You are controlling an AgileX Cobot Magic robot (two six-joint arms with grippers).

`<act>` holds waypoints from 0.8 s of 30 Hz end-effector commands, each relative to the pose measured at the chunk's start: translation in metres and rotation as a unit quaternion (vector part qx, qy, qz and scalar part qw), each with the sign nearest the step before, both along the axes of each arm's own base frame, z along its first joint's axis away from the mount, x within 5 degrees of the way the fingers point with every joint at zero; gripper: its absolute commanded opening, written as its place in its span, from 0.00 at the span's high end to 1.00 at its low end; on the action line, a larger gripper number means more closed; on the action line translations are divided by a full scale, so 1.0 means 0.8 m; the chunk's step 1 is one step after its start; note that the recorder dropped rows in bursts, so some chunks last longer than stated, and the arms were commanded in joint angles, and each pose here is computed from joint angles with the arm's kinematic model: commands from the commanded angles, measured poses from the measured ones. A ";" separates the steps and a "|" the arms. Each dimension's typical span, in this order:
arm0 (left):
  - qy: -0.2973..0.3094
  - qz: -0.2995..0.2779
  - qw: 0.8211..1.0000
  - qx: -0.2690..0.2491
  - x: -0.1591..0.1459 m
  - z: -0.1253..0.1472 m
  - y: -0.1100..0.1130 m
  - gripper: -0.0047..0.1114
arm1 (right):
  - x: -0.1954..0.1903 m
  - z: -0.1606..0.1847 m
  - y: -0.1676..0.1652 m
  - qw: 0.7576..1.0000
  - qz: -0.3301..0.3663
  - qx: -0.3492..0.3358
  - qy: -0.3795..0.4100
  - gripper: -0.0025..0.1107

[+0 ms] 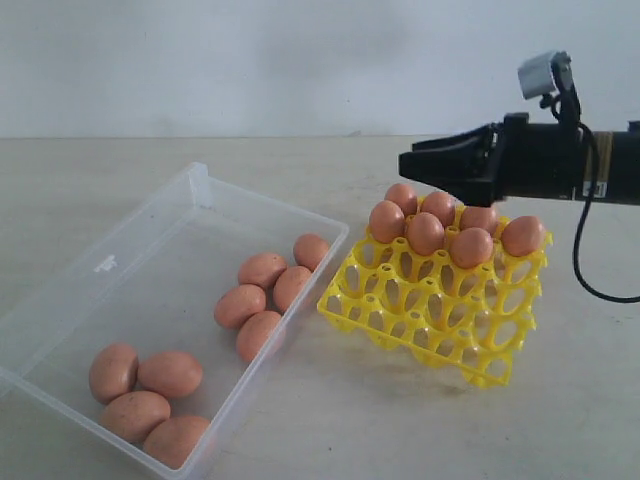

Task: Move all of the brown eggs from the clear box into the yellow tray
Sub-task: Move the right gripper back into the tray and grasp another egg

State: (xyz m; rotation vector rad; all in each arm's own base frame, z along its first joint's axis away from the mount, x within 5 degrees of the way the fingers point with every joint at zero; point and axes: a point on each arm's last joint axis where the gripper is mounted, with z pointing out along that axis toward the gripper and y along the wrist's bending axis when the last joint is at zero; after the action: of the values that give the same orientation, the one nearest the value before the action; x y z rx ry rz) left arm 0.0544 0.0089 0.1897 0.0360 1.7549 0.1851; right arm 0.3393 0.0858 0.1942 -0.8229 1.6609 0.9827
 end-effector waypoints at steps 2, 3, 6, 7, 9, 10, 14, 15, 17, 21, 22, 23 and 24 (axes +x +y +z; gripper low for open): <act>-0.002 -0.002 1.000 -0.004 0.000 -0.001 -0.001 0.95 | -0.044 0.059 0.092 0.993 0.093 -0.020 -0.067 0.98; -0.002 -0.002 1.000 -0.004 0.000 -0.001 -0.001 0.95 | -0.054 0.065 0.115 0.990 0.103 -0.046 -0.081 0.98; -0.003 -0.003 1.000 -0.004 0.000 0.000 -0.001 0.95 | -0.073 0.071 0.174 0.975 0.089 -0.158 -0.131 0.98; -0.003 -0.003 1.000 -0.004 0.000 0.000 -0.001 0.95 | -0.079 0.074 0.195 0.966 0.074 -0.196 -0.151 0.98; -0.003 -0.003 1.000 -0.004 0.000 0.000 -0.001 0.95 | -0.078 0.076 0.224 0.932 -0.027 -0.303 -0.194 0.98; -0.003 -0.003 1.000 -0.004 0.000 0.000 -0.001 0.95 | -0.072 0.079 0.228 0.907 -0.100 -0.352 -0.208 0.98; -0.003 -0.003 1.000 -0.004 0.000 0.000 -0.001 0.95 | -0.056 0.092 0.266 0.822 -0.173 -0.493 -0.226 0.98; -0.003 -0.003 1.000 -0.004 0.000 0.000 -0.001 0.95 | -0.053 0.093 0.277 0.817 -0.130 -0.526 -0.197 0.98; -0.003 -0.003 1.000 -0.004 0.000 0.000 -0.001 0.95 | -0.050 0.091 0.291 0.814 -0.008 -0.569 -0.115 0.98; -0.003 -0.003 1.000 -0.004 0.000 0.000 -0.001 0.95 | -0.054 0.097 0.316 0.837 0.208 -0.506 0.006 0.98; -0.003 -0.003 1.000 -0.004 0.000 0.000 -0.001 0.95 | -0.051 0.095 0.320 0.844 0.214 -0.492 0.005 0.98; -0.003 -0.003 1.000 -0.004 0.000 0.000 -0.001 0.95 | -0.049 0.095 0.323 0.850 0.208 -0.484 -0.003 0.98; -0.003 -0.003 1.000 -0.004 0.000 0.000 -0.001 0.95 | -0.046 0.095 0.324 0.852 0.202 -0.482 -0.012 0.98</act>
State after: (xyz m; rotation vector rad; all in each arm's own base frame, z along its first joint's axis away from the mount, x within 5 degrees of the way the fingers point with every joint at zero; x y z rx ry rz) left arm 0.0544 0.0089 0.1897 0.0360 1.7549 0.1851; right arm 0.3032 0.3391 0.2633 -1.8469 2.0775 0.1949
